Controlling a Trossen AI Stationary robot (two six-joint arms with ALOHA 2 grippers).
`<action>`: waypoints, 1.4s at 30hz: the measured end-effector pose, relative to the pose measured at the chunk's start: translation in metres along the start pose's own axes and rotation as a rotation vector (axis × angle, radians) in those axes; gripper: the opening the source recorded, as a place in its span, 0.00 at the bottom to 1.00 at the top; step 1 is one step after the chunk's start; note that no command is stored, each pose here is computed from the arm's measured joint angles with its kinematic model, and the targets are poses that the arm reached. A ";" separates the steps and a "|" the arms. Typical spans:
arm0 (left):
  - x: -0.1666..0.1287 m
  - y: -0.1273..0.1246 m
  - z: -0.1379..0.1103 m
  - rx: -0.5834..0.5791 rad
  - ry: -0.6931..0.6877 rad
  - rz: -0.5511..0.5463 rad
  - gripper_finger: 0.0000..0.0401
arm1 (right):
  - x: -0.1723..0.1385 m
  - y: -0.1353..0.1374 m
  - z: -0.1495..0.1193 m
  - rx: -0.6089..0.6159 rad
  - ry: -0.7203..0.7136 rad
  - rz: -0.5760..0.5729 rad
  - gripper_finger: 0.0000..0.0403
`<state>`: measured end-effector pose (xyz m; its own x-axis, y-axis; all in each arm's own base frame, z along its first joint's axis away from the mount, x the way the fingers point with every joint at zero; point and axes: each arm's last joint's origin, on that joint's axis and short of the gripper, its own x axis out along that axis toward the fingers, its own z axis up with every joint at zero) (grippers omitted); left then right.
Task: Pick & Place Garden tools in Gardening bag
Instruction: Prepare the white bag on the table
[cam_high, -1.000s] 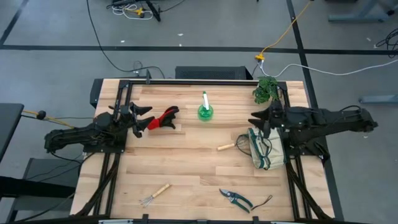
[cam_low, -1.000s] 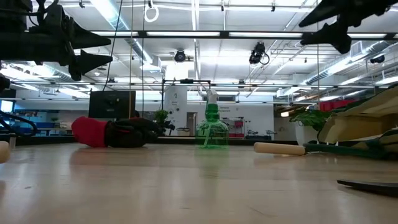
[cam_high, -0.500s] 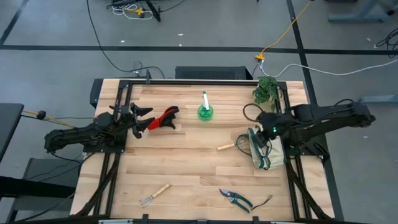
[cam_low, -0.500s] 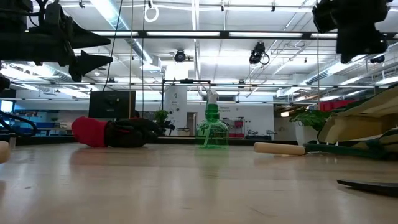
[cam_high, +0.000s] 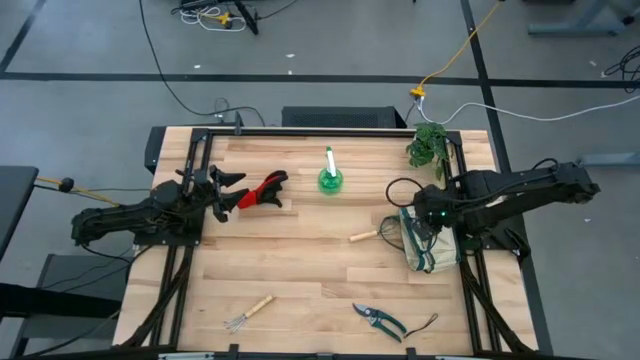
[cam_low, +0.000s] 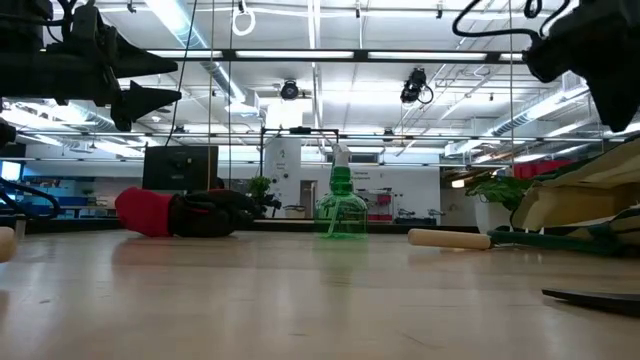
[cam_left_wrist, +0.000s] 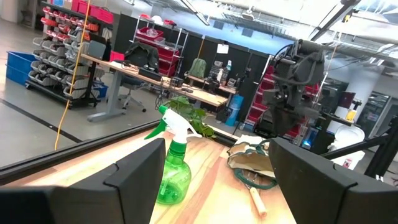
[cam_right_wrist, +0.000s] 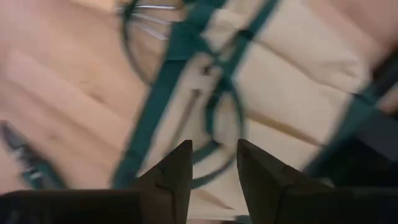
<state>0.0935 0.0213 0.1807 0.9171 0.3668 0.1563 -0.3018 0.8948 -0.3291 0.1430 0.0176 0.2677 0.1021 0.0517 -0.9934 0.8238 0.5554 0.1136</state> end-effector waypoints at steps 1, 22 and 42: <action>0.000 0.000 0.000 0.000 0.000 0.000 0.73 | 0.000 -0.001 0.000 0.008 -0.001 -0.016 0.31; 0.000 0.000 0.000 0.000 -0.001 0.000 0.73 | 0.017 0.008 0.005 0.044 0.077 -0.169 0.31; 0.000 0.000 0.000 0.001 0.000 0.000 0.73 | 0.025 0.014 -0.002 0.051 0.080 -0.156 0.31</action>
<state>0.0935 0.0212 0.1808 0.9172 0.3665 0.1566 -0.3016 0.8951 -0.3284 0.1558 0.0279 0.2440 -0.0725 0.0348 -0.9968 0.8535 0.5192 -0.0439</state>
